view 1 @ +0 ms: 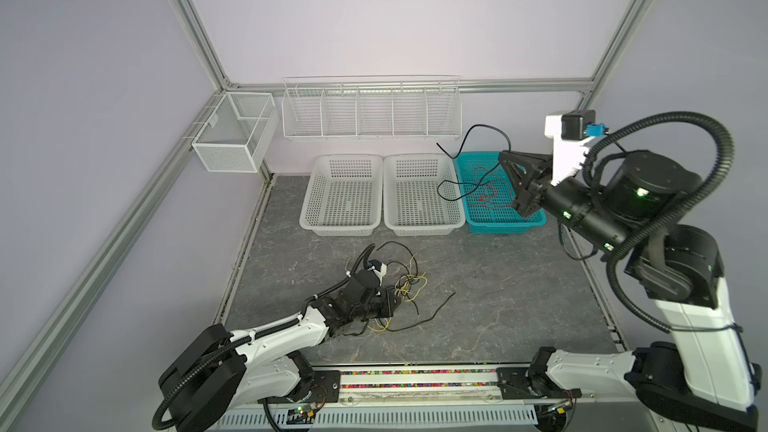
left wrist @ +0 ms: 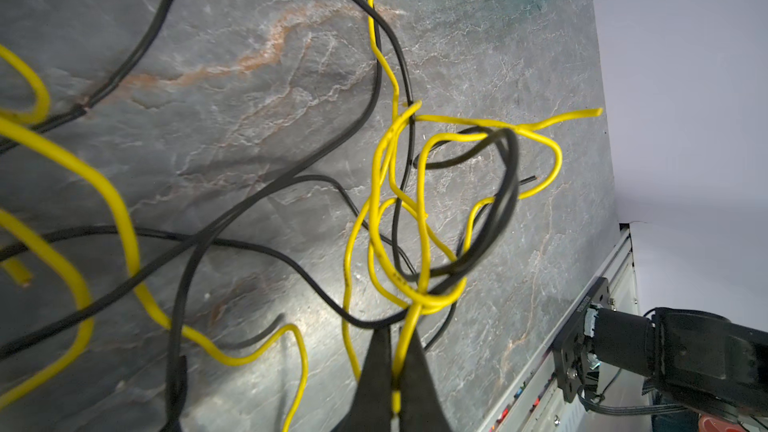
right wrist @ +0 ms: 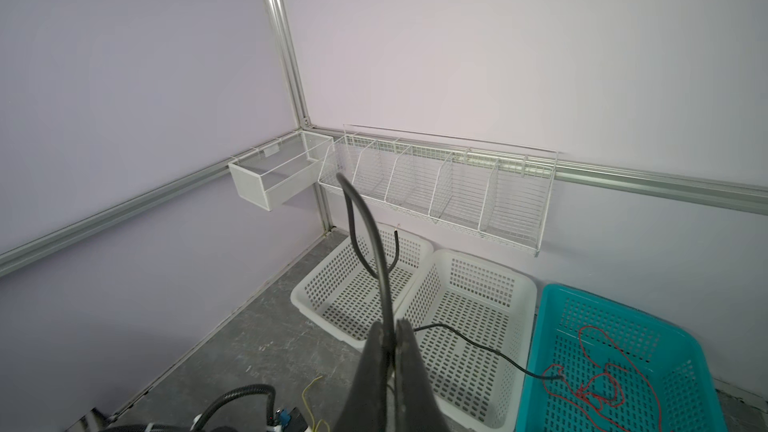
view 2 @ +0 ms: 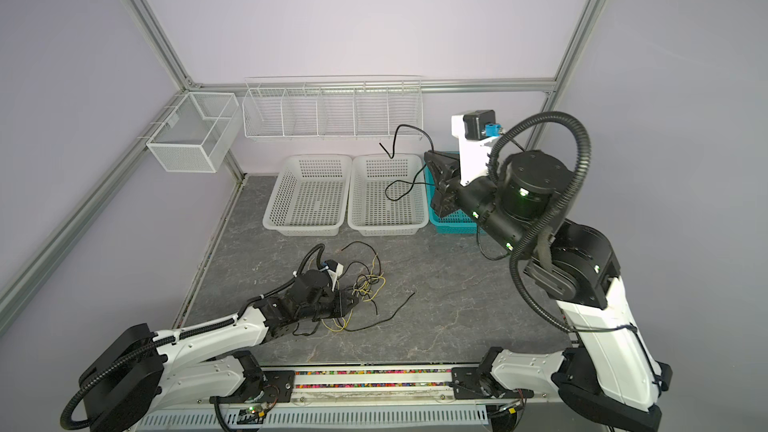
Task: Untangle the cables
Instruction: 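Grasp a black wire with the right gripper and lift it from the tangle, then carry the black wire into the middle white basket and open the right gripper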
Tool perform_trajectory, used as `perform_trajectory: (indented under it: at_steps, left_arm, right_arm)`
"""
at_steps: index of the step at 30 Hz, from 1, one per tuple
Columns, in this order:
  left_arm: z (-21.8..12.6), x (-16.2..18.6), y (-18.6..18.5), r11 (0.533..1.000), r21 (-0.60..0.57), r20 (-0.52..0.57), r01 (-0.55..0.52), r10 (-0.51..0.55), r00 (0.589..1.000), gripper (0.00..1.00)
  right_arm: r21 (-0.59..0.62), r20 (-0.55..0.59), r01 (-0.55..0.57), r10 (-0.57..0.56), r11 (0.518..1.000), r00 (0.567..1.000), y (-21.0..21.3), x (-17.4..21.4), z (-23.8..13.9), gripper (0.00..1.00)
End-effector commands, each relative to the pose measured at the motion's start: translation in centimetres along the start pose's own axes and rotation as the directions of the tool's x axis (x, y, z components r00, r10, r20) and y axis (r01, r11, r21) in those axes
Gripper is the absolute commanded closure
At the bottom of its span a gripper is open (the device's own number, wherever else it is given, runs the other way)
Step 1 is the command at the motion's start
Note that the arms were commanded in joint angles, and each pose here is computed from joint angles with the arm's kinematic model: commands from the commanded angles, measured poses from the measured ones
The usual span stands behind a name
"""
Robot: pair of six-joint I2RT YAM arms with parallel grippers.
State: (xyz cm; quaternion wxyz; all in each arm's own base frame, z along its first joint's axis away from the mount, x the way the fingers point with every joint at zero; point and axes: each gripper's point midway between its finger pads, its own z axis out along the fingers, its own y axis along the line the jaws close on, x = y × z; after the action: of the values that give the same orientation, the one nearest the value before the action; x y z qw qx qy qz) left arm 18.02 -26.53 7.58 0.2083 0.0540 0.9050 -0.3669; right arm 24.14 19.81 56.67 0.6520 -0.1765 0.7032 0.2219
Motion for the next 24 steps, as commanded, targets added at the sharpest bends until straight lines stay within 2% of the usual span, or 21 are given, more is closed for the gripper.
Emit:
perform_trajectory:
  at_steps: [1, 11, 20, 24]
  left_arm:
    - [-0.4, -0.1, -0.1, 1.000, 0.007, 0.012, -0.016, 0.016, 1.000, 1.00]
    - [-2.4, -0.4, -0.8, 0.999, 0.039, 0.059, -0.028, 0.026, 0.998, 1.00]
    - [-2.4, 0.1, 0.1, 0.999, 0.039, 0.068, -0.021, 0.018, 0.998, 1.00]
    - [-2.4, 0.3, 0.2, 0.999, 0.038, 0.063, -0.014, 0.012, 0.998, 1.00]
  right_arm:
    - [0.035, -0.062, 0.046, -0.043, 0.998, 0.997, -1.3, 1.4, 3.2, 0.93]
    - [0.027, -0.093, -0.006, 0.009, 1.000, 0.996, -3.8, 3.7, 11.2, 0.93]
    - [-0.025, -0.024, -0.024, 0.023, 0.999, 0.999, -3.2, 2.0, 14.0, 0.93]
    - [-0.040, 0.015, 0.005, -0.005, 0.999, 1.000, -3.0, 2.0, 15.5, 0.93]
